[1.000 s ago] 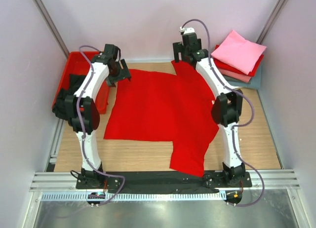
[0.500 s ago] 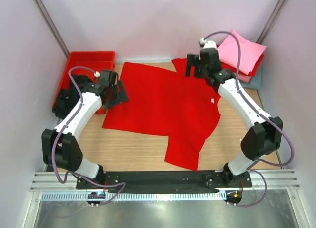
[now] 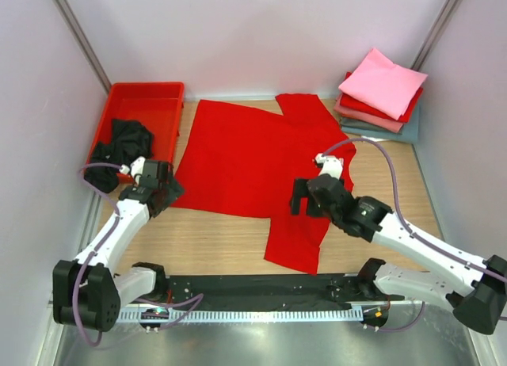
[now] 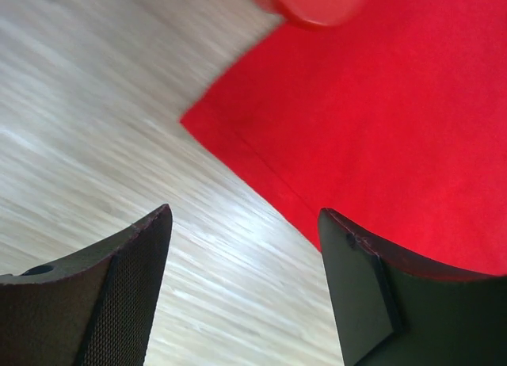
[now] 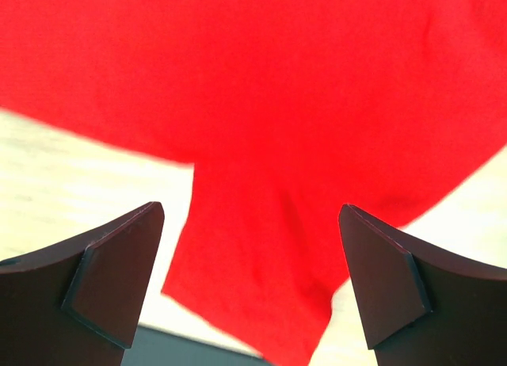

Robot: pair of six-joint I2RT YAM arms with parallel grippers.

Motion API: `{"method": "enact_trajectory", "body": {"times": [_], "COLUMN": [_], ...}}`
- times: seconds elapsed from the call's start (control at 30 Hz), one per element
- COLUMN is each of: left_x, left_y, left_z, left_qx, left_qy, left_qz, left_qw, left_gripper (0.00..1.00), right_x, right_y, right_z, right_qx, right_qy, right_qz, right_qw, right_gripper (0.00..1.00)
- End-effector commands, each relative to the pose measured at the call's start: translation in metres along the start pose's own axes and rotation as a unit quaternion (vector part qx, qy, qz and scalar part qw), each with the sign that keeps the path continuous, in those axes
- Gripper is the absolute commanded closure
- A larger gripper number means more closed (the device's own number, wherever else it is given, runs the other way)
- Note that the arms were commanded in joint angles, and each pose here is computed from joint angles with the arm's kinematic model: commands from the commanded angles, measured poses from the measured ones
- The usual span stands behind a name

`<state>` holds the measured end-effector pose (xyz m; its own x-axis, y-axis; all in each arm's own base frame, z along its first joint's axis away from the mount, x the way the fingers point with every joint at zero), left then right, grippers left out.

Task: Fold and stack the t-shirts
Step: Flatten the tshirt out, then fold the tshirt

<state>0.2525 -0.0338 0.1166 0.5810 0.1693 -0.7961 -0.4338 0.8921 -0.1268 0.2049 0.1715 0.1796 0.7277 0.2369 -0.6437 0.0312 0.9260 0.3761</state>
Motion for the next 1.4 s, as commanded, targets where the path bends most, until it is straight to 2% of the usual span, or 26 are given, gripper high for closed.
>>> {"method": "enact_trajectory", "body": {"times": [0.0,0.17,0.33,0.53,0.87,1.07,1.1,1.37], "left_x": [0.018,0.038,0.048,0.061,0.067,0.076,0.077,0.084], "left_y": [0.019,0.038,0.037,0.033,0.03,0.034,0.034,0.031], "left_z": [0.014,0.019,0.023,0.014,-0.009,-0.019,-0.018,-0.013], "left_qx": [-0.085,-0.113,-0.115,-0.12,-0.12,-0.113,-0.111,-0.104], "left_qy": [-0.054,-0.066,-0.075,-0.058,-0.025,-0.019,-0.021,-0.022], "left_qz": [0.049,0.082,0.085,0.078,0.056,0.067,0.068,0.071], "left_qw": [0.994,0.988,0.987,0.988,0.991,0.991,0.991,0.992], "left_gripper": [0.25,0.35,0.37,0.41,0.45,0.57,0.61,0.66], "right_x": [-0.006,-0.014,-0.014,-0.011,-0.009,-0.01,-0.009,-0.01], "right_y": [-0.008,-0.012,-0.017,-0.02,-0.046,-0.045,-0.046,-0.046], "right_z": [-0.019,-0.028,-0.034,-0.038,-0.036,-0.035,-0.036,-0.04], "right_qx": [0.051,0.038,0.028,0.027,0.03,0.041,0.041,0.049], "right_qy": [-0.001,0.003,0.012,0.012,-0.01,-0.014,-0.011,-0.002], "right_qz": [-0.002,0.011,0.006,0.007,-0.068,-0.07,-0.071,-0.071], "right_qw": [0.999,0.999,1.0,1.0,0.997,0.997,0.997,0.996], "right_gripper": [0.02,0.02,0.02,0.02,0.0,0.0,0.0,0.0]}}
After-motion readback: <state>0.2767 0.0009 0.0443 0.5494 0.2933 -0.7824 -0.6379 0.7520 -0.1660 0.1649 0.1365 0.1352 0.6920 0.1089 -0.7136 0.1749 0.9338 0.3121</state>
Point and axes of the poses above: each gripper's point midway between its finger pads, its own x axis out along the fingers, its own y axis along the line the jaws close on, z = x × y, the point moved 3 cm from there along -x, back along the fingers, and after that the axes turned 12 degrees about x, right-handed, at the moved point
